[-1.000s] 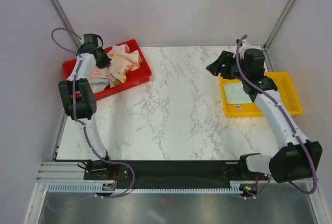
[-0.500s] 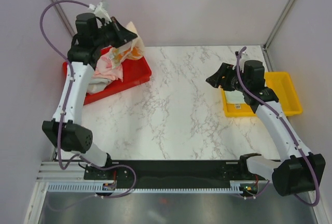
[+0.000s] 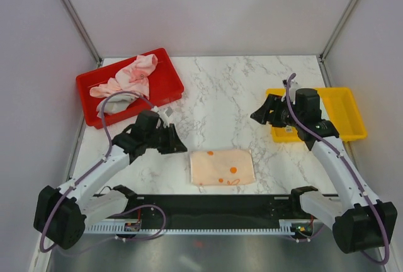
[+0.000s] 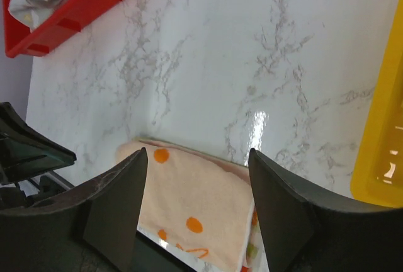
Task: Fold and stack the towels
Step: Move the towel to the center of the board, then flatten out the crumpled towel
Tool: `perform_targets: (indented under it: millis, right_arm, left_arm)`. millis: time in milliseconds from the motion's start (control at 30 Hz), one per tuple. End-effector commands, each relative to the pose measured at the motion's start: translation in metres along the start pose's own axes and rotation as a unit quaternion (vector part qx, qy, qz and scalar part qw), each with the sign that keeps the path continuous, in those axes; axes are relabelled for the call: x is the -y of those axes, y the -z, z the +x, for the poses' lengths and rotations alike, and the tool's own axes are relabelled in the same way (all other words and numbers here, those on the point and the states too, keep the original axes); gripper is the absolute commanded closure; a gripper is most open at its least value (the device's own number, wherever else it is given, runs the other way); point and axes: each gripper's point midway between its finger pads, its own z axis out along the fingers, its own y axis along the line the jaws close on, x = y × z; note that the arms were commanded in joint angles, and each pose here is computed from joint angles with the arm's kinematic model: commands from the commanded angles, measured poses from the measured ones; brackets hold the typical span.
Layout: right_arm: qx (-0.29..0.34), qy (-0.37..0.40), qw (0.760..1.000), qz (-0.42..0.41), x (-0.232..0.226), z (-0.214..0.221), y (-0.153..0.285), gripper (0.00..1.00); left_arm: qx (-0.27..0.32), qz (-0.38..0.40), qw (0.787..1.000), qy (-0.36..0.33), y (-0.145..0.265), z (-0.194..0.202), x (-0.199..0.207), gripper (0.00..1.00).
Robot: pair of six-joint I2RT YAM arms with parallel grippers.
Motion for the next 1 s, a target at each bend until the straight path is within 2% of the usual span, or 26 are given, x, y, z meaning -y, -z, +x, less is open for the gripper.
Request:
perform_targets:
  millis: [0, 33, 67, 167, 267, 467, 567, 967]
  right_arm:
    - [-0.029, -0.013, 0.999, 0.005, 0.005, 0.021, -0.003, 0.27]
    - [-0.037, -0.015, 0.999, 0.005, 0.006, 0.025, -0.006, 0.27]
    - [-0.049, -0.013, 0.999, 0.003, 0.004, 0.034, -0.009, 0.27]
    - [-0.078, -0.011, 0.997, 0.011, 0.003, 0.058, -0.017, 0.27]
    - [-0.117, -0.006, 0.993, 0.022, 0.003, 0.092, -0.024, 0.28]
    - [-0.192, 0.016, 0.979, 0.061, 0.015, 0.150, -0.036, 0.32]
    - [-0.208, 0.016, 0.976, 0.065, 0.020, 0.163, -0.042, 0.32]
    - [-0.216, -0.009, 0.973, 0.075, 0.018, 0.172, -0.060, 0.37]
  left_arm:
    - [0.008, -0.031, 0.999, 0.032, -0.004, 0.021, -0.024, 0.76]
    - [0.006, -0.030, 0.999, 0.031, -0.004, 0.024, -0.025, 0.76]
    - [-0.006, -0.009, 1.000, 0.027, -0.002, 0.029, -0.018, 0.53]
    - [-0.017, -0.006, 1.000, 0.025, 0.004, 0.037, -0.017, 0.43]
    - [-0.012, -0.020, 0.999, 0.035, 0.003, 0.034, -0.020, 0.39]
    - [-0.037, -0.086, 0.994, 0.061, -0.023, 0.031, -0.046, 0.40]
    - [-0.046, -0.080, 0.994, 0.065, -0.034, 0.028, -0.042, 0.40]
    - [-0.126, -0.120, 0.979, 0.102, -0.073, 0.061, -0.051, 0.42]
